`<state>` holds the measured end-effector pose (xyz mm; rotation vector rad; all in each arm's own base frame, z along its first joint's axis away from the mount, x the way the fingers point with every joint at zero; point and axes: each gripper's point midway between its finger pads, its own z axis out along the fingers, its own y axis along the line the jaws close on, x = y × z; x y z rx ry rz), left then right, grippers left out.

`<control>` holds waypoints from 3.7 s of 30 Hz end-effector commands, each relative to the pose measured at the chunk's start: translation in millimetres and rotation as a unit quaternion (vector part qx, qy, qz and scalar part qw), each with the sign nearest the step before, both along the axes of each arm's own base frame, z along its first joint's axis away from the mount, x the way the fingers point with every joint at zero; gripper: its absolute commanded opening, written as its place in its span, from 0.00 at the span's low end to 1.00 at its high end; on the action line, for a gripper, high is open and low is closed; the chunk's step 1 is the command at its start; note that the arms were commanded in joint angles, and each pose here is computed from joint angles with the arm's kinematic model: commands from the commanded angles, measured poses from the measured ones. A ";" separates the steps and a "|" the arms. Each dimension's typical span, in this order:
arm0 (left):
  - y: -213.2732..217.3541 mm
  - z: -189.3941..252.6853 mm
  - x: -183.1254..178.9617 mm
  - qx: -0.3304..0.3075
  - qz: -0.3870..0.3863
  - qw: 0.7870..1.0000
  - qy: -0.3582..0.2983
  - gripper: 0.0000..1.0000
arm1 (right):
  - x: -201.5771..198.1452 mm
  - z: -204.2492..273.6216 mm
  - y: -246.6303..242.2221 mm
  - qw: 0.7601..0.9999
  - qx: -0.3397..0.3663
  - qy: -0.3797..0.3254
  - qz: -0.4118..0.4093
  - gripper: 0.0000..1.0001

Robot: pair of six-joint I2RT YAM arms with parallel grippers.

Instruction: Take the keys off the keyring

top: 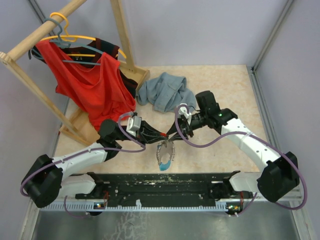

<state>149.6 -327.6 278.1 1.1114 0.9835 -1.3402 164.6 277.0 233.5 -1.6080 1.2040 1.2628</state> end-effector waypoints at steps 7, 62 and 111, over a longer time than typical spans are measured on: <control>3.7 25.6 -13.4 -0.034 -0.037 0.997 -0.057 0.00 | -10.2 9.6 8.1 0.999 0.029 -0.017 0.041 0.30; 11.9 24.6 -3.7 -0.043 -0.001 0.998 -0.046 0.02 | -31.2 31.1 10.1 0.996 0.044 -0.017 0.082 0.00; 31.5 56.2 4.5 -0.070 0.062 0.995 -0.039 0.00 | -12.4 -0.4 14.0 0.998 0.016 -0.034 0.044 0.00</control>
